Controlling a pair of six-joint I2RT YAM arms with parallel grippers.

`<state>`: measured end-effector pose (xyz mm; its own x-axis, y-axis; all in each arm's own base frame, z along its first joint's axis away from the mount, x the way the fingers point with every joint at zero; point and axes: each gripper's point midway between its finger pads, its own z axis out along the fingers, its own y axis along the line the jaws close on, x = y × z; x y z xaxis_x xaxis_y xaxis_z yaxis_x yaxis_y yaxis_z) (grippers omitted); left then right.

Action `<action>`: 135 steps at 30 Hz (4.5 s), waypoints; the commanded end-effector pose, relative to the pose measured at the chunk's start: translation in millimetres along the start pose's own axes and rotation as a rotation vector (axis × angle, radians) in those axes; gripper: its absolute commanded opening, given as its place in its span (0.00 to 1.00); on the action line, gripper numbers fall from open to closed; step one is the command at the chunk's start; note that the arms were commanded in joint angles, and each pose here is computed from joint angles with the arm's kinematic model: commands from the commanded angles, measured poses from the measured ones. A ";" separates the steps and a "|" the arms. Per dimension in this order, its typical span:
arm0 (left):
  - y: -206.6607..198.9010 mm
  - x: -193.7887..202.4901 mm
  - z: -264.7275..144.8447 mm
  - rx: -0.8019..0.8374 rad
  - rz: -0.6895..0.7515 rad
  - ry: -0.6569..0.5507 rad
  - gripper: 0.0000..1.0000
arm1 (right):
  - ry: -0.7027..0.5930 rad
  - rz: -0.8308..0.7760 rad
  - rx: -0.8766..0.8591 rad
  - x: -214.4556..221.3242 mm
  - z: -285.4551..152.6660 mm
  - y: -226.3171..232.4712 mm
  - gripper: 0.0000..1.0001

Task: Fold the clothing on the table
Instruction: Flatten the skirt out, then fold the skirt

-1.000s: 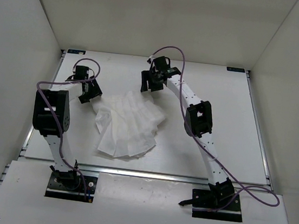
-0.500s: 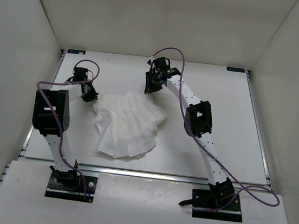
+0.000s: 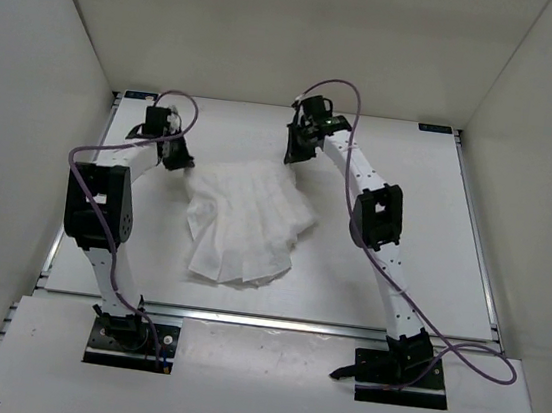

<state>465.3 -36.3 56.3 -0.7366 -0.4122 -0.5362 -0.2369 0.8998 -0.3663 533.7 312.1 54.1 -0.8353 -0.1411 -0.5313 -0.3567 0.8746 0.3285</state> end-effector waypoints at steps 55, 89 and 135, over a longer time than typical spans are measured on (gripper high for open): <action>-220.2 -126.4 -206.3 0.264 0.741 -0.524 0.00 | -0.617 -0.098 0.419 -79.3 -351.5 -82.8 0.00; -78.9 131.3 -153.2 0.286 0.344 -0.024 0.00 | -0.217 0.084 -0.109 193.1 -224.7 3.2 0.25; -105.0 113.4 -128.7 0.416 -0.054 0.021 0.00 | -0.078 -0.121 -0.377 257.2 -184.9 96.5 0.20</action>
<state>328.3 -151.6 118.9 -0.7497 -0.4511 -0.4842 -0.0528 0.7702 -0.6356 182.4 260.4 64.4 -0.8004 -0.2453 -0.5470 -0.5559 0.6452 0.5241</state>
